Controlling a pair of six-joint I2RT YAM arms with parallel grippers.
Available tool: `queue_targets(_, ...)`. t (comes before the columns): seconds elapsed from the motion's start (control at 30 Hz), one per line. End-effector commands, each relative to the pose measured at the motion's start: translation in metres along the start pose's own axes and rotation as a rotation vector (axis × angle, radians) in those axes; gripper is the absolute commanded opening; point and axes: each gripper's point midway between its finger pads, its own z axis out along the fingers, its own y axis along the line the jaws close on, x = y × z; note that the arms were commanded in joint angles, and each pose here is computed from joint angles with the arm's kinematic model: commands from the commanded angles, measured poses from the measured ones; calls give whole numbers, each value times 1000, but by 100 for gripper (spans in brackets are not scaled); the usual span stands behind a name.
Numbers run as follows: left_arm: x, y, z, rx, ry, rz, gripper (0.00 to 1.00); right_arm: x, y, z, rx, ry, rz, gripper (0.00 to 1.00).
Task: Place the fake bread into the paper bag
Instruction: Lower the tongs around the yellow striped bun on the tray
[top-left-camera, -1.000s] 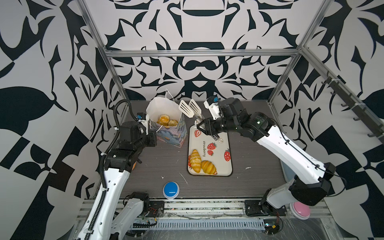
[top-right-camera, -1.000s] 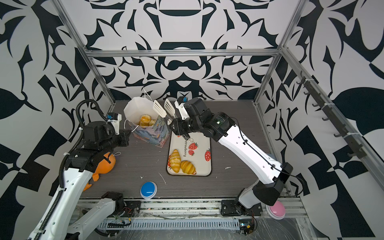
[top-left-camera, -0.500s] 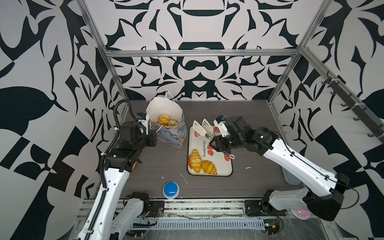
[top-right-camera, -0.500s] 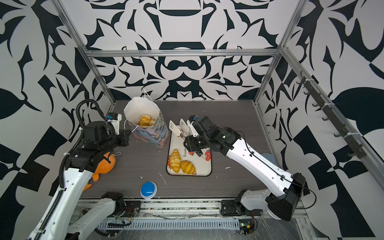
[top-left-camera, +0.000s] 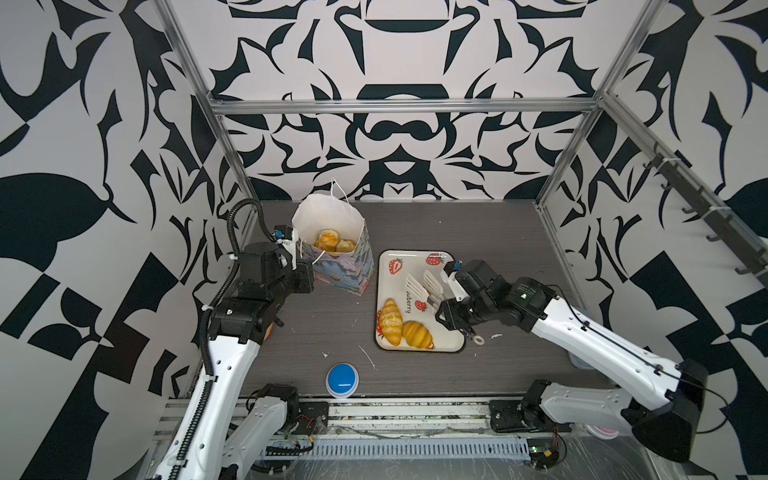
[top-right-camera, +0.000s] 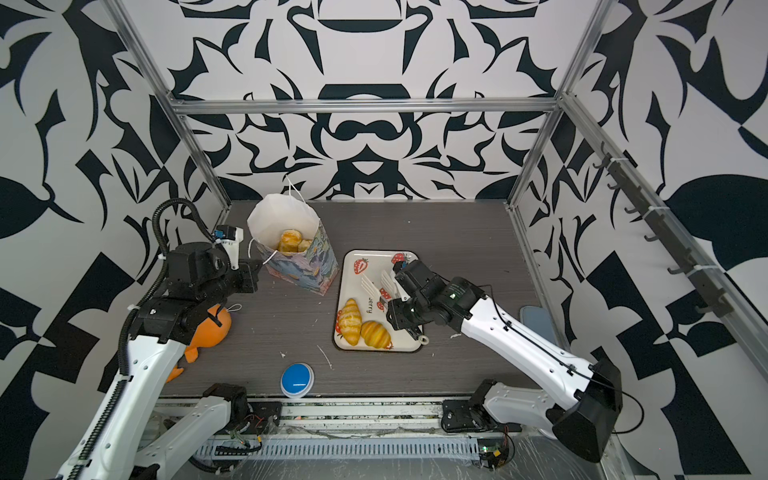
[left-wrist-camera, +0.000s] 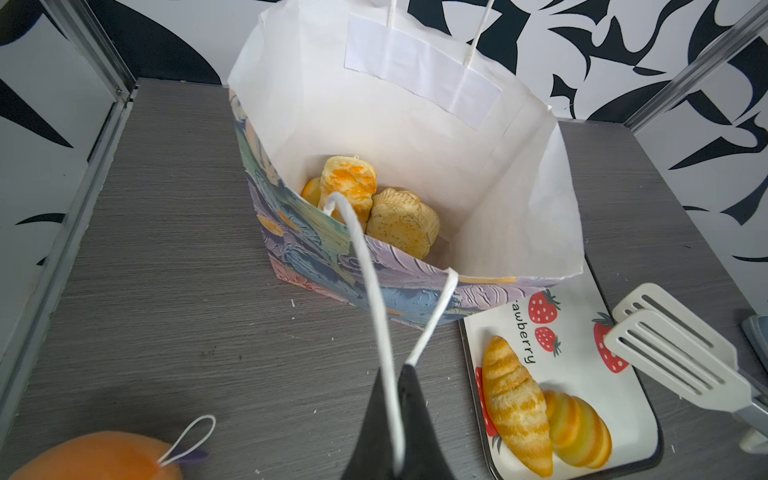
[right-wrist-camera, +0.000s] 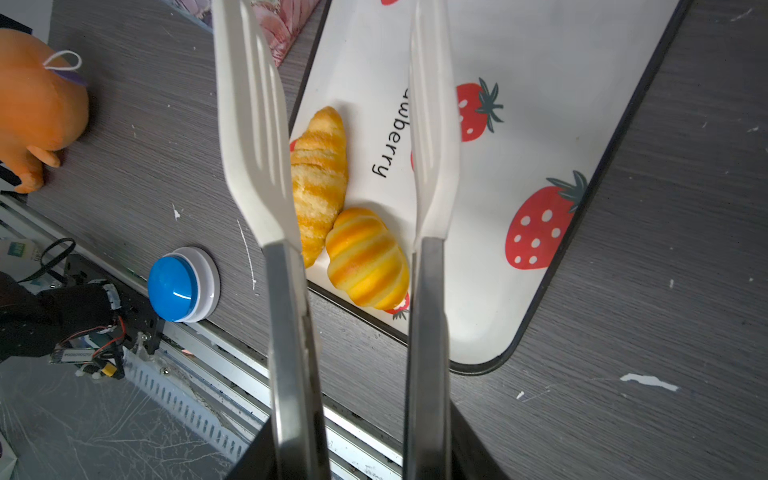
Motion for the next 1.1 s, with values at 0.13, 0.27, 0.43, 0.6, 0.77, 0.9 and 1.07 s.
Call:
queue_targets(0.13,9,3,3,-12,31,-2,5,16,-8,1,2,19,16,48)
queue_targets(0.27,9,3,3,-14,28,-2,5,25,-11,4,2,45,19,49)
queue_targets(0.43,9,4,3,-16,29,-3,5,37,-13,8,-5,89,11,49)
queue_targets(0.6,9,3,4,-11,33,-2,5,48,-13,11,-11,115,1,49)
queue_targets(0.77,9,3,4,-12,35,-1,5,60,-11,16,-21,151,-18,49)
queue_targets(0.9,9,3,4,-10,35,-1,5,69,-5,21,-24,177,-55,50)
queue_targets(1.07,10,3,5,-9,39,-2,5,73,-3,26,-15,189,-73,50)
